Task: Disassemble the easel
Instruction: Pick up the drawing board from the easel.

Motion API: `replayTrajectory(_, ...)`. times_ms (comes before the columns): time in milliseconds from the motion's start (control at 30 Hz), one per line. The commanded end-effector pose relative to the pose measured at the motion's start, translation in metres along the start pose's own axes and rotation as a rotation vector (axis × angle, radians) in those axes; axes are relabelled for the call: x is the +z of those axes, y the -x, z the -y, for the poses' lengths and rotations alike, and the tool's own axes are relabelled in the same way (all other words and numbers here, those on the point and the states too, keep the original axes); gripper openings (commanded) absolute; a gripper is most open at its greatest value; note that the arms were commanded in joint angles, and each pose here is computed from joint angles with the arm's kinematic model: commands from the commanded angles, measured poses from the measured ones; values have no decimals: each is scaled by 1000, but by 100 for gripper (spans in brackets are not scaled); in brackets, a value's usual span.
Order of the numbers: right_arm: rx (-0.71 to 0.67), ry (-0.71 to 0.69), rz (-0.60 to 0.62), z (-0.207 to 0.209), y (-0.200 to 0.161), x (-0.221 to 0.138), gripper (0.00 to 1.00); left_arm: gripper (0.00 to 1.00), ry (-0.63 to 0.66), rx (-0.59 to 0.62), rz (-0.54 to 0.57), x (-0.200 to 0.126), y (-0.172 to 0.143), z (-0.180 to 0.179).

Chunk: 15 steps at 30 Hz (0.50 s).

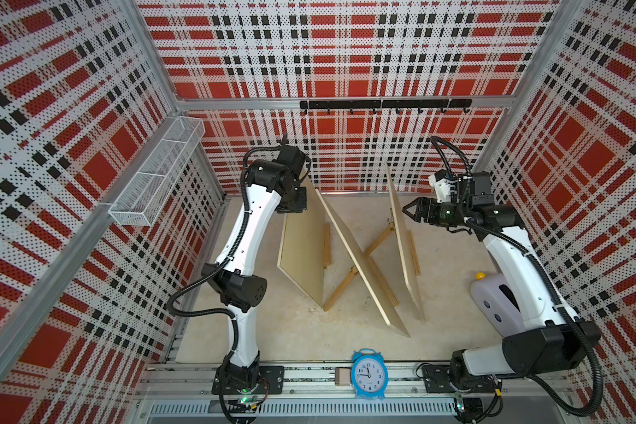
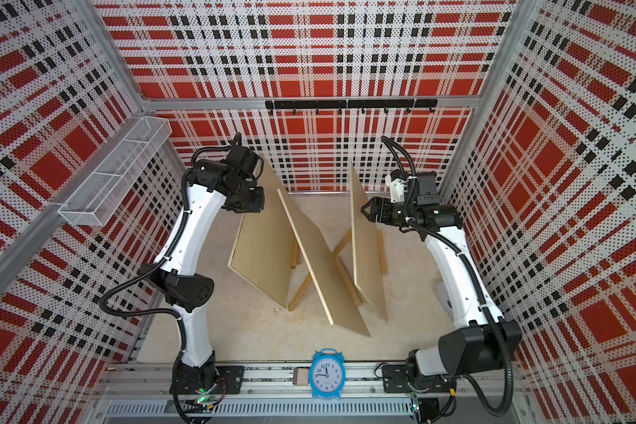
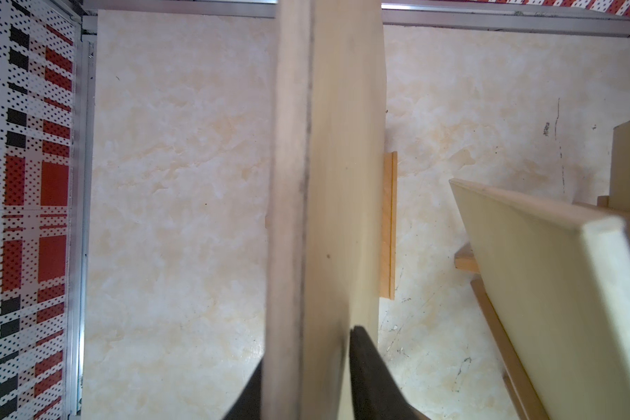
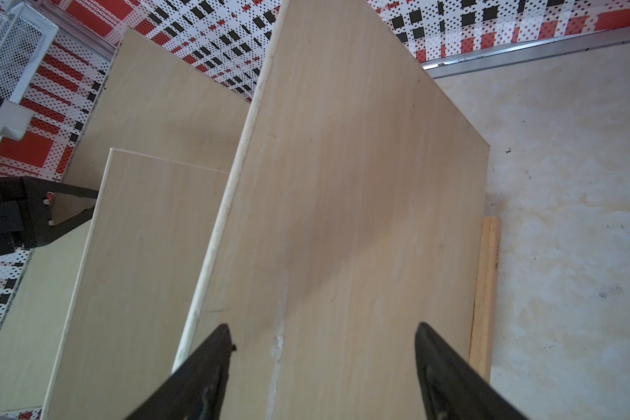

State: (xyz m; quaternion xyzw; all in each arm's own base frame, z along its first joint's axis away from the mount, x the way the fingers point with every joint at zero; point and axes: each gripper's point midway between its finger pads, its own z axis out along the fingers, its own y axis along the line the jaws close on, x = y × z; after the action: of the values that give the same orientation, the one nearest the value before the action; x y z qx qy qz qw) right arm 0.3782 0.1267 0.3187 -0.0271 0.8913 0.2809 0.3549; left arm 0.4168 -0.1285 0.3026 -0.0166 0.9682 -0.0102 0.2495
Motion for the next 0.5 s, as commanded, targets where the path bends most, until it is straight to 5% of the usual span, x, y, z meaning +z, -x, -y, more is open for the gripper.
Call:
replayTrajectory(0,-35,33,39,-10,13,-1,80,25,6,-18,0,-7,0,-6)
replayTrajectory(133,-33,34,39,-10,13,0,80,0,3,-24,-6,-8,-2,-8)
replayTrajectory(467,-29,36,36,-9,10,1,80,0,-12,-55,6,-17,-2,-13)
